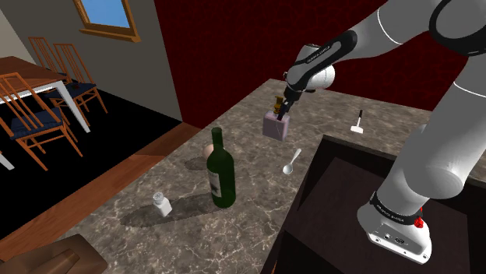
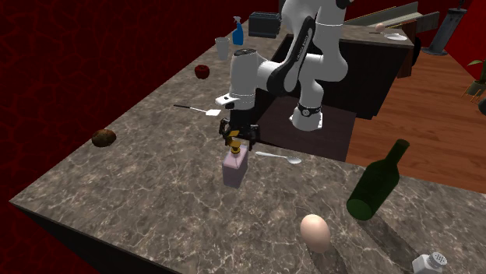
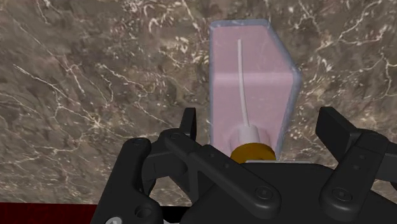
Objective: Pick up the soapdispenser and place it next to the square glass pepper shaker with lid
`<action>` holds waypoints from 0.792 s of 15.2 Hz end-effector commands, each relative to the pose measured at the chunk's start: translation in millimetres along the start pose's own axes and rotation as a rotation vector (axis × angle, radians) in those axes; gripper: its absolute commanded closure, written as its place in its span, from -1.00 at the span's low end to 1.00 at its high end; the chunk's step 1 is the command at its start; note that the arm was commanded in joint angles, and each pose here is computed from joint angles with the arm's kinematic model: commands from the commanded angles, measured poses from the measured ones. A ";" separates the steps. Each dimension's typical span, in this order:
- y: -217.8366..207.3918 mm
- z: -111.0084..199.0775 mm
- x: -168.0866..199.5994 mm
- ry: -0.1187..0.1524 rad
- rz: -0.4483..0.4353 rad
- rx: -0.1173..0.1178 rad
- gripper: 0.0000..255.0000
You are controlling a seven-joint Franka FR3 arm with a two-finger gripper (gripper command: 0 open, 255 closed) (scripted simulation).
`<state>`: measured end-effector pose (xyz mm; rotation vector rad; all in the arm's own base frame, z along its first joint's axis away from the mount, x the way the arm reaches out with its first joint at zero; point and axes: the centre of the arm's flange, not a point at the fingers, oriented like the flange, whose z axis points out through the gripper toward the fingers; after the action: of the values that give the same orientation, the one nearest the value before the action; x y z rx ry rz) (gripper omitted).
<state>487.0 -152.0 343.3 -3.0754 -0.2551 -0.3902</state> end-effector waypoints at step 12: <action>0.7 29.2 0.8 0.001 0.000 -0.001 -1.00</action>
<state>495.1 -151.1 315.2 -3.0756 -0.2557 -0.3926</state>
